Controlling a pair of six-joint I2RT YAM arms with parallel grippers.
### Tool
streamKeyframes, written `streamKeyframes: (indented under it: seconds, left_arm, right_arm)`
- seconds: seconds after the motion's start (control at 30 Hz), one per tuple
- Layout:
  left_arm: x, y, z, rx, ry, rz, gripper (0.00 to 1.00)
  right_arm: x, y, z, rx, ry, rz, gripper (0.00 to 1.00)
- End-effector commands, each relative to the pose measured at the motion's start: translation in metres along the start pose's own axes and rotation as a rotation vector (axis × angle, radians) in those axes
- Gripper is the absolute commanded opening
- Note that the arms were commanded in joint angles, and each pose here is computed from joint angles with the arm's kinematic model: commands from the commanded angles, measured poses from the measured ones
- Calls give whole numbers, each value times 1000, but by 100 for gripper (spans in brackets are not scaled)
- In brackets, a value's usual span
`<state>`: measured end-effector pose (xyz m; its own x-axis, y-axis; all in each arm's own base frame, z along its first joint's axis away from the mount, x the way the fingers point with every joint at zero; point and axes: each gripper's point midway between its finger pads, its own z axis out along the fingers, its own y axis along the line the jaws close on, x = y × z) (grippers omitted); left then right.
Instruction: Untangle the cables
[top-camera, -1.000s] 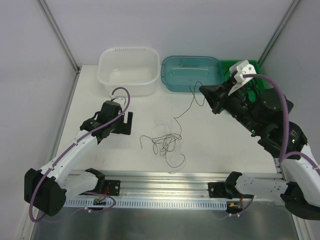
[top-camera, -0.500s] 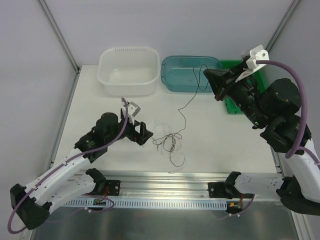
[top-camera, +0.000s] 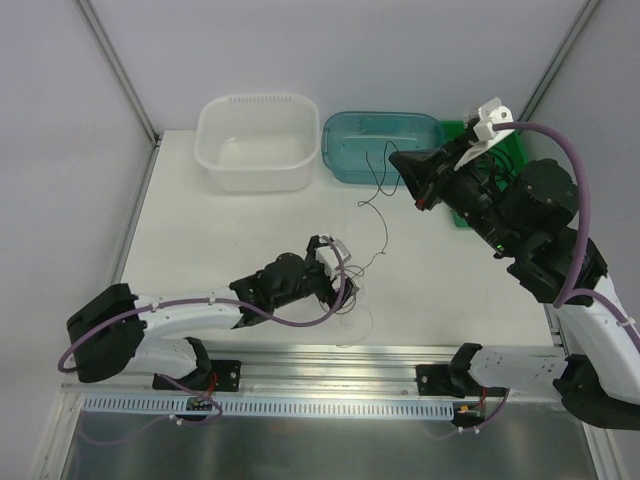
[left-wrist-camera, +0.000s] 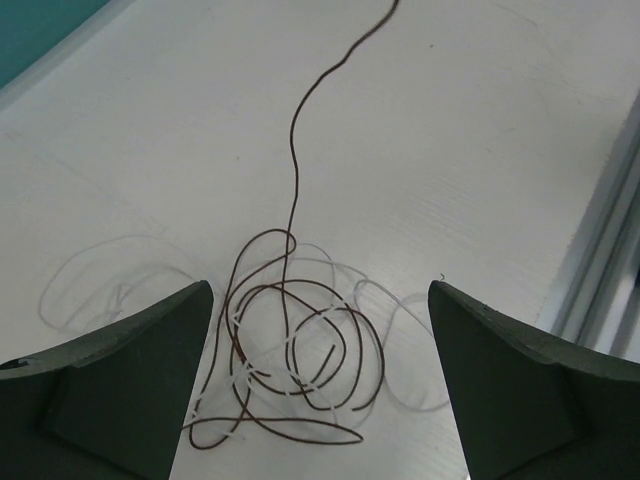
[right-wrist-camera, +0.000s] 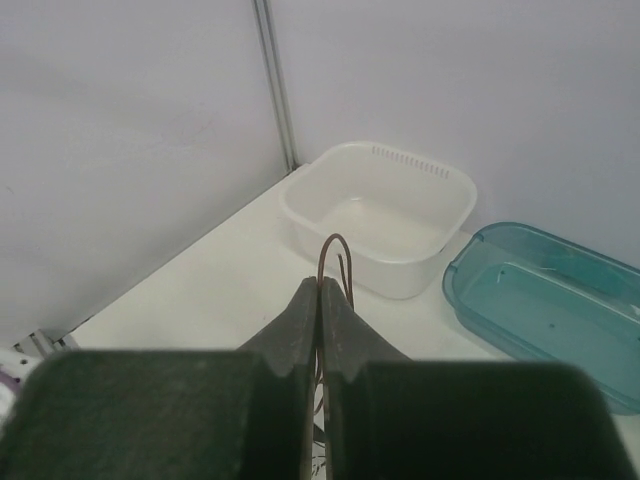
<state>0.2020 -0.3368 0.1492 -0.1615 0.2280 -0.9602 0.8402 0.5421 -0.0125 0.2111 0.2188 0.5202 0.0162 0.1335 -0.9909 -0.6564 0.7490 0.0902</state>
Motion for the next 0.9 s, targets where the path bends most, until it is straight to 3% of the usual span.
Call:
streamKeyframes:
  seconds: [0.0,0.2,0.4,0.5,0.53,0.6,0.63,0.67,0.87]
  left_arm:
    - [-58,7,28,-60,-194,55,90]
    - [-65,-3,63,-49,-243,51,88]
    - [-47,2,102,-104,-227,34,83]
    - [-42,8,114,-145,-233,22,59]
    - [-37,9,118,-152,-229,21,40]
    - [-38,9,120,-157,-235,18,21]
    - [-41,9,120,-158,-241,16,6]
    - [-40,10,119,-160,-241,16,0]
    - [-63,17,93,-194,-294,4,0]
  right_arm:
    - [-22,13,-7,-66,-75,68,1]
    - [-19,15,-10,-79,-62,79,1]
    - [-22,15,-17,-85,-72,88,1]
    - [-20,14,-22,-86,-67,87,1]
    - [-18,14,-22,-83,-63,84,1]
    - [-14,10,-26,-68,-57,78,1]
    - [-11,8,-27,-60,-52,75,1]
    - [-10,6,-29,-50,-52,72,1]
    - [20,-21,-44,70,2,29,1]
